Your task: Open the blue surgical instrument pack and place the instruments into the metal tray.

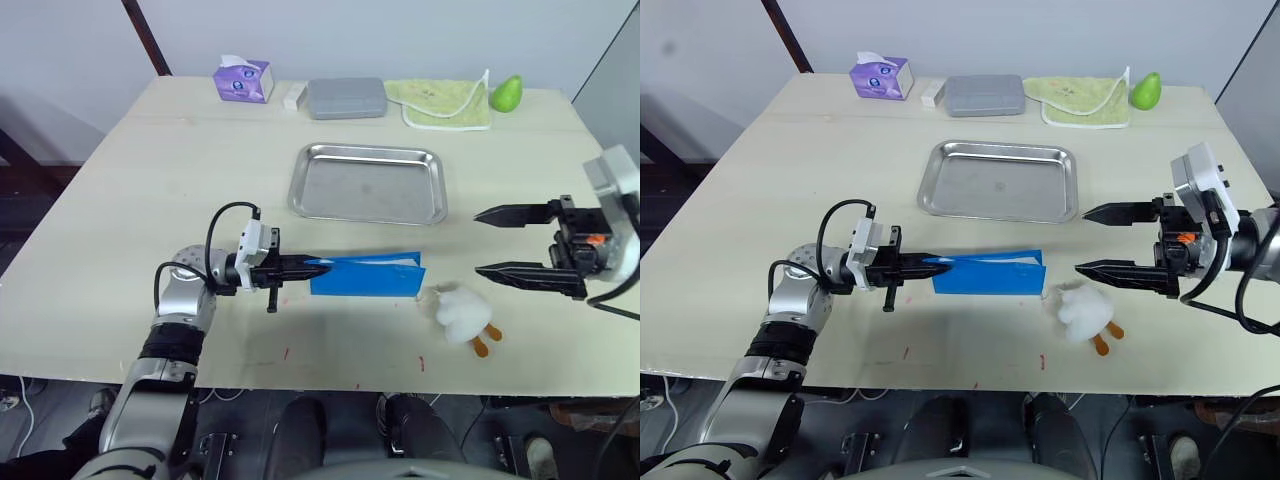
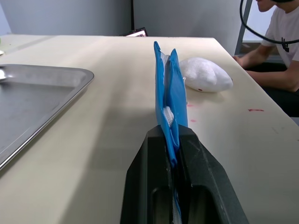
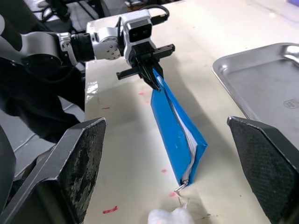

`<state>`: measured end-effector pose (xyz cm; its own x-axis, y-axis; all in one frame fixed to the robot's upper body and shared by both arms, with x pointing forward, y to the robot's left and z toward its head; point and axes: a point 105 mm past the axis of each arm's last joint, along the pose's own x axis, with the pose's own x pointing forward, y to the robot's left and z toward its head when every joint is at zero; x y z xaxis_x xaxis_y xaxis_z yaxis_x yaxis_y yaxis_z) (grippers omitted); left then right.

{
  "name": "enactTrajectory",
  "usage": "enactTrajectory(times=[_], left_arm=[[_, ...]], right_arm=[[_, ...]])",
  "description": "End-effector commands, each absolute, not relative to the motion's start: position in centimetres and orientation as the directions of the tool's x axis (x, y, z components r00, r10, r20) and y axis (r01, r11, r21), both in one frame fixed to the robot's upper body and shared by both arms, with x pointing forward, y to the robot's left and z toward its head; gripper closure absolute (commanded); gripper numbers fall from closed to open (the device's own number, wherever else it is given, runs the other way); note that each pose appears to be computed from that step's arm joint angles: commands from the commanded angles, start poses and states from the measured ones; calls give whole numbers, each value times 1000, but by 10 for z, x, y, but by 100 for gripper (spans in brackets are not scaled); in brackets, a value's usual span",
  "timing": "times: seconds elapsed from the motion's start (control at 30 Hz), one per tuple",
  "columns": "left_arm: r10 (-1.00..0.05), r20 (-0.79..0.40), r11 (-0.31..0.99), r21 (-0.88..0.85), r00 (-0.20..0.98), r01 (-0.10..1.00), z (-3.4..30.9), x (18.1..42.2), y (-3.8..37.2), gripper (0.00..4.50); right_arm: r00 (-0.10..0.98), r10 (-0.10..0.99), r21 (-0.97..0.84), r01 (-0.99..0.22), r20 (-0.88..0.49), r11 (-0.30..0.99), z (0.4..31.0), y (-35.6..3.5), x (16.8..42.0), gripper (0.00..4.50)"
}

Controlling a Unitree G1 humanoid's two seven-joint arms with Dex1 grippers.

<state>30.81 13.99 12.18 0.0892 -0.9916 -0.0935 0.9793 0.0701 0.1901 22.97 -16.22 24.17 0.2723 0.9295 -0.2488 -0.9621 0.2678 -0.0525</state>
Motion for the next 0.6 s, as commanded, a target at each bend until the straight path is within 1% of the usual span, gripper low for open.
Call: enactTrajectory(times=[0.03,0.1,0.17,0.23,0.37,0.5,0.53,0.6], left_arm=[[-990,-123,49,193,74,980,121,307,143,450],[-990,-123,46,193,70,980,121,308,143,450],[-990,-123,42,190,66,981,119,307,142,450],[-991,-121,40,190,64,981,118,307,141,450],[-991,-118,38,193,62,980,118,307,140,450],[-991,-122,34,200,60,979,118,306,140,450],[-990,-125,33,202,60,979,118,306,140,450],[-990,-127,34,204,61,978,119,307,140,450]], right_arm=[[341,897,-95,-940,-281,328,247,-168,217,14],[413,842,-97,-909,-347,406,232,-175,218,14],[501,745,-99,-852,-440,515,198,-182,227,14],[546,676,-108,-810,-494,576,170,-186,231,14],[595,630,-82,-756,-499,649,139,-186,237,14],[602,612,-57,-735,-513,676,123,-184,240,14],[587,619,-39,-742,-522,670,119,-181,238,36],[563,627,-14,-750,-538,661,114,-176,236,97]])
